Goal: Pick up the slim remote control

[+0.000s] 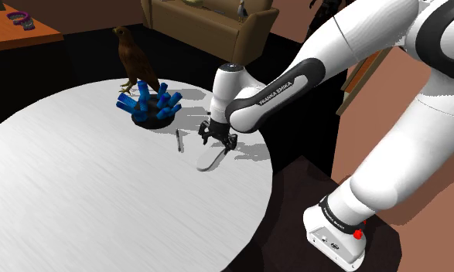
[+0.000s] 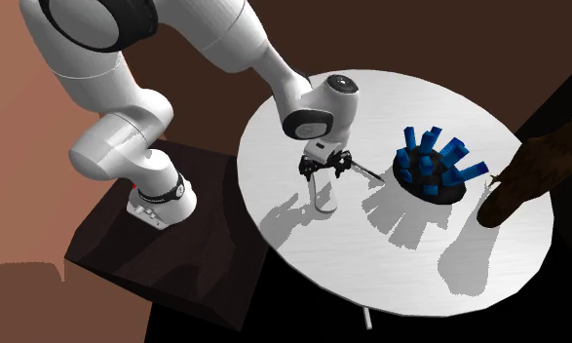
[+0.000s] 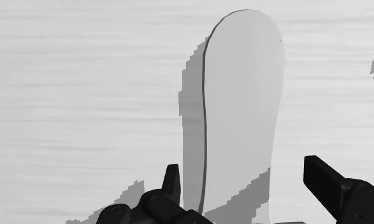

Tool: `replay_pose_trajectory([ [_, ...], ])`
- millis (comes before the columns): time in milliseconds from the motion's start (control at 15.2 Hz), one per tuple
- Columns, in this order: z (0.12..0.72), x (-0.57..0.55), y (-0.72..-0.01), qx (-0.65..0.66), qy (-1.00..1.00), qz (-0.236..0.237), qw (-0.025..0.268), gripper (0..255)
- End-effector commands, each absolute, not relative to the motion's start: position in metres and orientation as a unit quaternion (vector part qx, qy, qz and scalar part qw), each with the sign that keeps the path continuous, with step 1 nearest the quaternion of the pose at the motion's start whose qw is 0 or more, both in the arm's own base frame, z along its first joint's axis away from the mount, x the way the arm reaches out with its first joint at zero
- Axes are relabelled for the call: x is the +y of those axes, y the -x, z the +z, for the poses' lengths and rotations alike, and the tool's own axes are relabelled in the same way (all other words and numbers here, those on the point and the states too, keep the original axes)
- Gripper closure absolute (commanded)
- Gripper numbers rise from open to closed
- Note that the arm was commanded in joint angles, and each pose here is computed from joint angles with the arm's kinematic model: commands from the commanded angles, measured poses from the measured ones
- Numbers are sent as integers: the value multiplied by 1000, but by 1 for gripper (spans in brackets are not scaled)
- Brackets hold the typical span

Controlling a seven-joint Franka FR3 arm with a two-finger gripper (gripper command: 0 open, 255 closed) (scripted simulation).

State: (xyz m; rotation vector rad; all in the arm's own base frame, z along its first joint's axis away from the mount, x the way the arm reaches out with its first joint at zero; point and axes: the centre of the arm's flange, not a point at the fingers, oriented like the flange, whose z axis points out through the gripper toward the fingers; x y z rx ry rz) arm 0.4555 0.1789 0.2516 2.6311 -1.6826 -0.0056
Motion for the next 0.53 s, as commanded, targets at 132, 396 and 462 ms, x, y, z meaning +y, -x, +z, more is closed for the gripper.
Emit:
replay_pose_trajectory([
  [132, 233, 180, -457, -539, -842, -2, 9, 0],
  [396, 234, 181, -457, -539, -842, -2, 9, 255],
  [462, 234, 181, -457, -539, -842, -2, 9, 255],
])
